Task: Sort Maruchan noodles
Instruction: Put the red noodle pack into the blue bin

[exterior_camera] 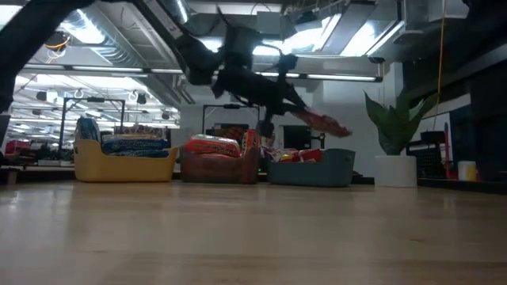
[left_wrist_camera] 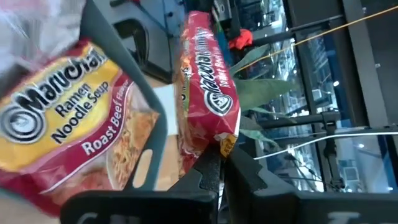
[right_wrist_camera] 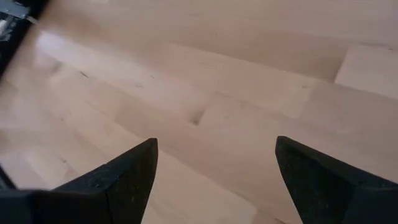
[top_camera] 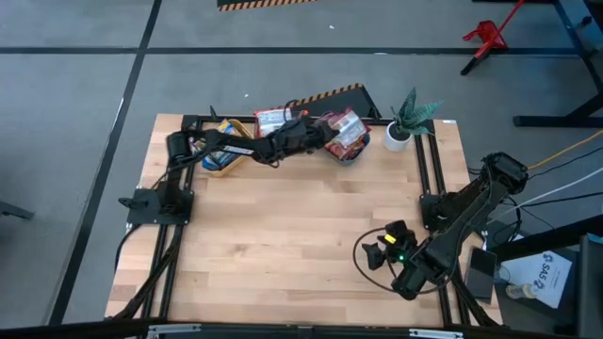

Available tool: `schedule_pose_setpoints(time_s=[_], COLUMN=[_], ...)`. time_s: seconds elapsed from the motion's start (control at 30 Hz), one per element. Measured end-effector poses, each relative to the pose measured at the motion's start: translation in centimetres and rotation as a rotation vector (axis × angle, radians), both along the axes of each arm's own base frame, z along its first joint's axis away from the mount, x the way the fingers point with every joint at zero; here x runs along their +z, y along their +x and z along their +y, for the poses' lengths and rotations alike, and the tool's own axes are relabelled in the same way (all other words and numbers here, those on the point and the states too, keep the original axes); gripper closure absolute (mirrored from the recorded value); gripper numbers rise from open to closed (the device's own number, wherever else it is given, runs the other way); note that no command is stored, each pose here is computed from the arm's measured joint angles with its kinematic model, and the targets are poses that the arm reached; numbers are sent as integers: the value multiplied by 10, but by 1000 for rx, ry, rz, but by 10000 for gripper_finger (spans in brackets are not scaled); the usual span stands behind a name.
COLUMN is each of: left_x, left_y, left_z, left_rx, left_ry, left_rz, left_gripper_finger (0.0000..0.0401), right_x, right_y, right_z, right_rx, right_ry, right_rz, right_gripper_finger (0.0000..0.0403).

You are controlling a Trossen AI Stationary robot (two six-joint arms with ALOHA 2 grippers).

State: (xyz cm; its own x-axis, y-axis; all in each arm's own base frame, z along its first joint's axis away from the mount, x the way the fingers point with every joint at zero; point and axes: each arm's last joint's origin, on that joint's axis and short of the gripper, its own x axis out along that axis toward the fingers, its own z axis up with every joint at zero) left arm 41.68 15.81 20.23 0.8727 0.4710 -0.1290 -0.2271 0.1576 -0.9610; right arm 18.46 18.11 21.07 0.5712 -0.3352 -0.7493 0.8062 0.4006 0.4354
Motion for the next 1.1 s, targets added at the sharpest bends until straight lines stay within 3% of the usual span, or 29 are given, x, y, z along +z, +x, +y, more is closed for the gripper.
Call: schedule_pose_setpoints(time_s=[0.17, 0.5, 0.83, 1.1], left_x=[-18, -32, -39, -39], left_y=[15, 11, 6, 6], left_z=[4, -2, 5, 7], left_rx=[-14, 32, 48, -135], left_ry=[-56, -138, -110, -153], left_rz=[3, 44, 139, 129], left_gripper_finger=[401, 400, 319, 276], right_x=[0, 0, 0, 1], right_y=[-2, -3, -3, -2], right_z=[-2, -2, -2, -2], right_rx=[2, 5, 5, 3], right_ry=[-9, -5, -3, -14], right_rz=[23, 40, 39, 21], right_gripper_finger=[91, 91, 91, 91])
